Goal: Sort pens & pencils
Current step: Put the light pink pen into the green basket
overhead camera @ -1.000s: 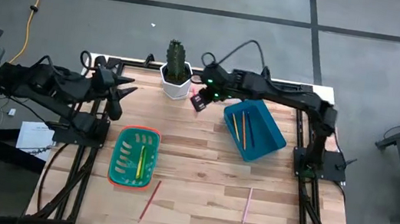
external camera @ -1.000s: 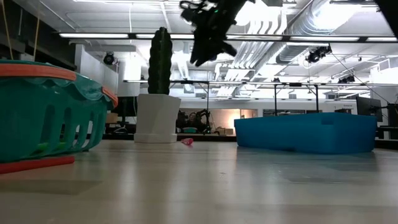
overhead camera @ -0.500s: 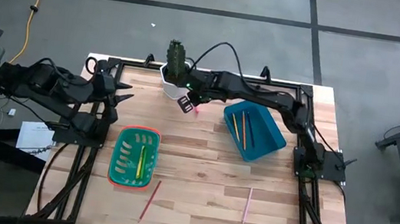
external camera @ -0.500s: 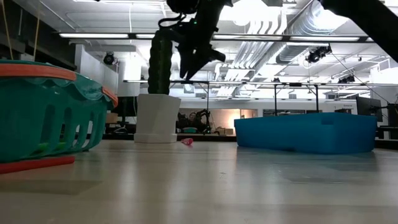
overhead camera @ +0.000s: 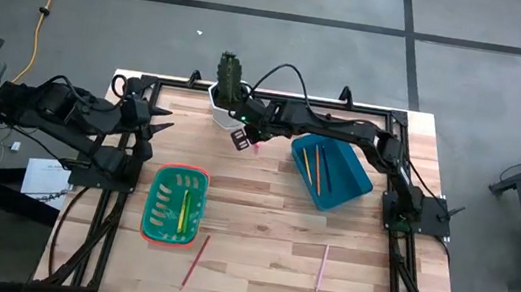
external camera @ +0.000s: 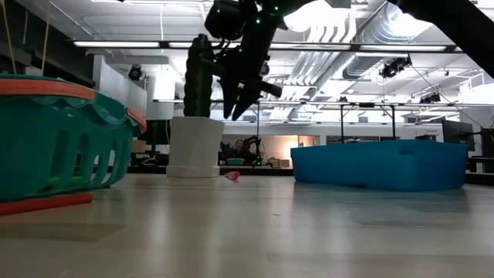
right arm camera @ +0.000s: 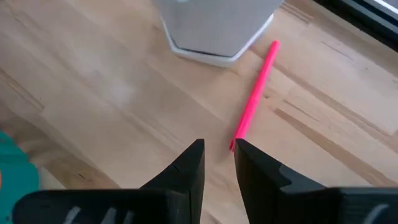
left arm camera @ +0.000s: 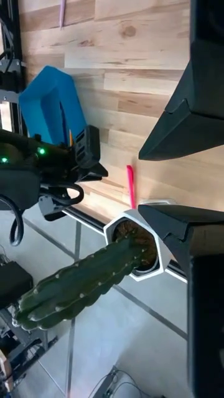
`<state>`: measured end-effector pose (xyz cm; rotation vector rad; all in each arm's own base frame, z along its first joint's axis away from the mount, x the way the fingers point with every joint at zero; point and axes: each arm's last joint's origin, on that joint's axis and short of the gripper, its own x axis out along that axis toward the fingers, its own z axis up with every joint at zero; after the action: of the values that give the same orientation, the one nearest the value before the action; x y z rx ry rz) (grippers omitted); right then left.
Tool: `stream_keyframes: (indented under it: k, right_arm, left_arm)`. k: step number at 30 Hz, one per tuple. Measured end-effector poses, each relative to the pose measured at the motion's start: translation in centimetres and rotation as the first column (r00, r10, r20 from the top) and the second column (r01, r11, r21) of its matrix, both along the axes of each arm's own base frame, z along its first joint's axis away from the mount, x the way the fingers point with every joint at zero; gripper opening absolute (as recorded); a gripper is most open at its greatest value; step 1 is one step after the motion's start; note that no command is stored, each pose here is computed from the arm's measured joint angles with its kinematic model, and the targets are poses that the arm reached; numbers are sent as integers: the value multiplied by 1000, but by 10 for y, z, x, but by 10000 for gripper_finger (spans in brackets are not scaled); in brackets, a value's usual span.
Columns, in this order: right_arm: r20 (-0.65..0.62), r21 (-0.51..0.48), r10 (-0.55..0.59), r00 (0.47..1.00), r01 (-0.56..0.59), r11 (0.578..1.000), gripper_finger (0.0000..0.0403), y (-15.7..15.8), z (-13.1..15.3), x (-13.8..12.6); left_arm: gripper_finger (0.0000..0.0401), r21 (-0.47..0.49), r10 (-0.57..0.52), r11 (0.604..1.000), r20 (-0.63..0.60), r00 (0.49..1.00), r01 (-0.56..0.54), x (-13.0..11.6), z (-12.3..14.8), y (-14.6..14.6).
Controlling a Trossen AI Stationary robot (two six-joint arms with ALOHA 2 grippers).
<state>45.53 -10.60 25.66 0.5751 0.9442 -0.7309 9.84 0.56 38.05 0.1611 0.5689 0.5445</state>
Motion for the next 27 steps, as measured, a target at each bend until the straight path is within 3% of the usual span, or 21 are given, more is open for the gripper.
stream_keyframes:
  k: [8,27]
  right_arm:
    - [48,29,-35,998,33,999,81,-1,-20,3]
    - [-3,140,-121,993,121,983,81,-1,-76,-9]
  left_arm:
    - [113,-11,-25,1000,-4,1000,25,0,0,-1]
    - [113,-29,-44,999,-4,999,44,1,0,-1]
